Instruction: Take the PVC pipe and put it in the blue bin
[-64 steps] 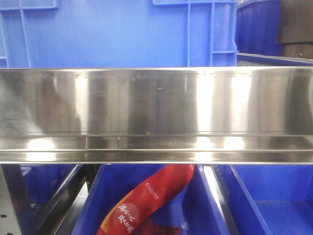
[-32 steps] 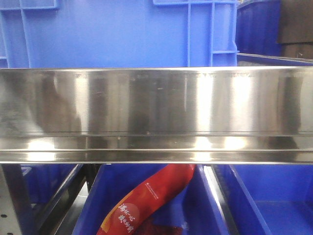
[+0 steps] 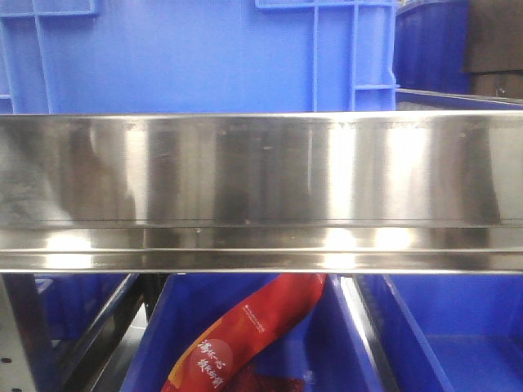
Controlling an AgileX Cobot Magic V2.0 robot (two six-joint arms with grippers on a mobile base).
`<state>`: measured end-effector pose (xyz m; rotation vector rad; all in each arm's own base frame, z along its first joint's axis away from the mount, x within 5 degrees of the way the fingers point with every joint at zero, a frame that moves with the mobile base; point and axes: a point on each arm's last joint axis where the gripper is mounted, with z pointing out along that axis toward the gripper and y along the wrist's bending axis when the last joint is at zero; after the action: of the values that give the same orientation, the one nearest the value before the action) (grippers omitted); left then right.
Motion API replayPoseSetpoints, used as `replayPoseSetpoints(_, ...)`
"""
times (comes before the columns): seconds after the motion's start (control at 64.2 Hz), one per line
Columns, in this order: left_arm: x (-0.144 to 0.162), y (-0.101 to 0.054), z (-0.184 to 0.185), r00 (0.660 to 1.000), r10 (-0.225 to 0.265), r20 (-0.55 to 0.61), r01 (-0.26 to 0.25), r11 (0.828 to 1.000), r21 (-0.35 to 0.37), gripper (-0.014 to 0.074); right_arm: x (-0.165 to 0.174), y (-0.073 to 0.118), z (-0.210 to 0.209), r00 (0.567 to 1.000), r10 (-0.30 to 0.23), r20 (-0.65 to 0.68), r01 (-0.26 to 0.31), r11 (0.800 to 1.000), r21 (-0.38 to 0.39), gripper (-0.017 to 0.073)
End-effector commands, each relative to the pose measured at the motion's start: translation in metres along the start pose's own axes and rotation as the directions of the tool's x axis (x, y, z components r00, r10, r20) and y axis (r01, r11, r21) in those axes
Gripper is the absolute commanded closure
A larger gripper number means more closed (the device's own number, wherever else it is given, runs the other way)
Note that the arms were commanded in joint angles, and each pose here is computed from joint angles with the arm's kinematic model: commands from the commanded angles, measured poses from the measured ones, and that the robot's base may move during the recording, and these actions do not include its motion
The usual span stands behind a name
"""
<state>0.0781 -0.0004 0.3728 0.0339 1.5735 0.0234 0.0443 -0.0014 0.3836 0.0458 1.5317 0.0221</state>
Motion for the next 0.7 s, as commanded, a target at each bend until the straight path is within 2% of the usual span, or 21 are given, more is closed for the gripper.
replayPoseSetpoints(0.0,0.001,0.000,0.001,1.000,-0.019,-0.002,0.019,1.000,0.001,0.0704,0.009,0.000,-0.003,1.000,0.010,0.001,-0.010,1.000,0.002,0.0727)
replayPoseSetpoints(0.312,0.001,0.000,0.001,1.000,-0.019,0.000,0.019,1.000,0.001,0.0704,0.049,-0.002,-0.007,1.000,0.009,0.016,-0.009,1.000,-0.001,0.0727)
replayPoseSetpoints(0.686,0.000,0.000,0.001,1.000,-0.019,0.004,0.019,1.000,0.001,0.0704,0.058,-0.003,-0.011,1.000,0.009,-0.026,-0.009,1.000,0.003,0.0727)
